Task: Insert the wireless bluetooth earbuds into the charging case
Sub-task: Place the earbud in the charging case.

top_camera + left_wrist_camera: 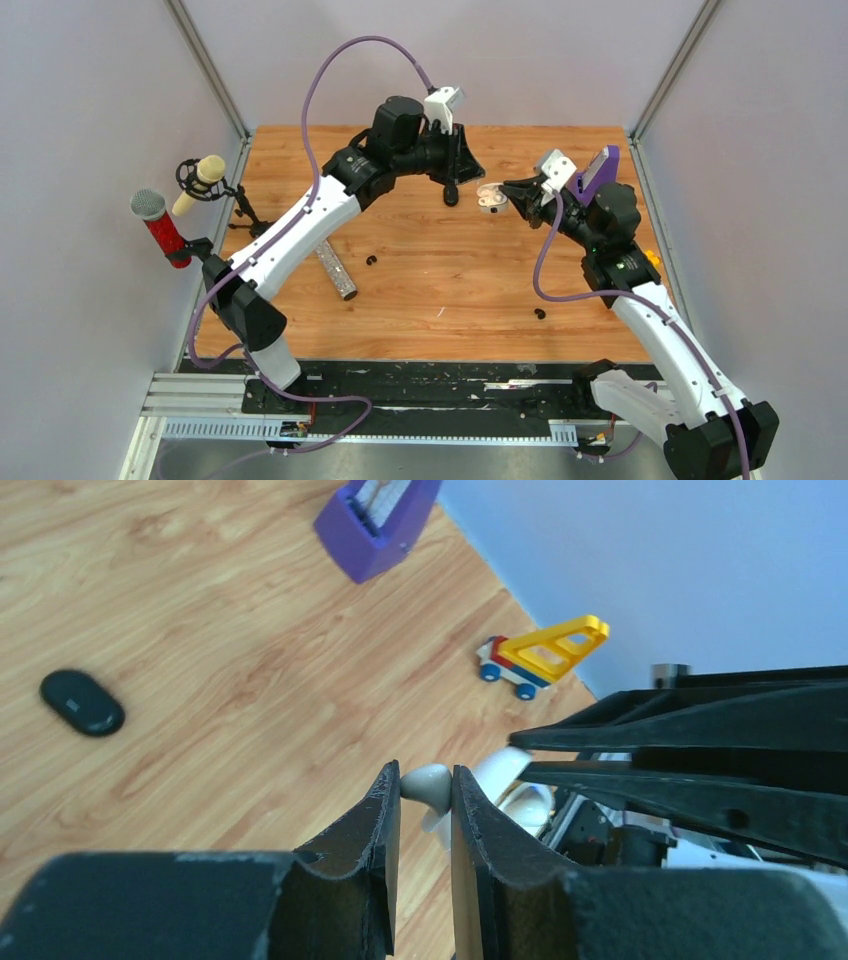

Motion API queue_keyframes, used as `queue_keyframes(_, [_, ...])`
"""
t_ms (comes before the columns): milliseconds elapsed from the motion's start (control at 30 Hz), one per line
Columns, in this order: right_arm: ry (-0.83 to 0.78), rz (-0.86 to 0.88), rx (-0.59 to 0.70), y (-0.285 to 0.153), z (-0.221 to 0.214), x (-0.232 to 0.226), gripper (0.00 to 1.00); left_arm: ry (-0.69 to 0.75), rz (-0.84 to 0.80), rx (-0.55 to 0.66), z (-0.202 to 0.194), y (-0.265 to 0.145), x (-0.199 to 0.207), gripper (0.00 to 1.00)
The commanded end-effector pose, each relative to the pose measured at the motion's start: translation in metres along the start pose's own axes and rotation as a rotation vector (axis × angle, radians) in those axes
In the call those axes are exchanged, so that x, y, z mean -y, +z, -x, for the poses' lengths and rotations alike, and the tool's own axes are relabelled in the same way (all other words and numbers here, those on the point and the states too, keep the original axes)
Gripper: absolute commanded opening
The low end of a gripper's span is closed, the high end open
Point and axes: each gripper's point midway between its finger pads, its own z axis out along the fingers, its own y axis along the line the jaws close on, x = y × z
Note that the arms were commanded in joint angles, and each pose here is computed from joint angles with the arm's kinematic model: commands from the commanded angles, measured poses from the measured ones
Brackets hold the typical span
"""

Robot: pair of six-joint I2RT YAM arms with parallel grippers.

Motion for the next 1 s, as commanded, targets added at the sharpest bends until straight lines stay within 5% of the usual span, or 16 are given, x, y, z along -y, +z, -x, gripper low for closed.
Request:
queue_keyframes(0, [0.012, -0.087, 0.085, -0.003, 0.039, 0.018, 0.0, -0.022, 0.144, 0.059, 0.015, -0.004, -0.005, 0.26])
queue_keyframes(267, [0.016, -0.129, 0.071, -0.001, 0.027, 0.024, 0.0, -0.04, 0.326, 0.106, 0.023, -0.011, -0.011, 0.27])
queue_keyframes(600, [0.136, -0.204, 0.056, 0.009, 0.013, 0.037, 0.0, -0.102, 0.367, 0.106, 0.017, -0.012, -0.012, 0.2])
queue_keyframes(967, [0.263, -0.163, 0.042, 0.02, 0.007, 0.03, 0.0, -0.025, 0.509, 0.151, 0.021, -0.011, -0.01, 0.12])
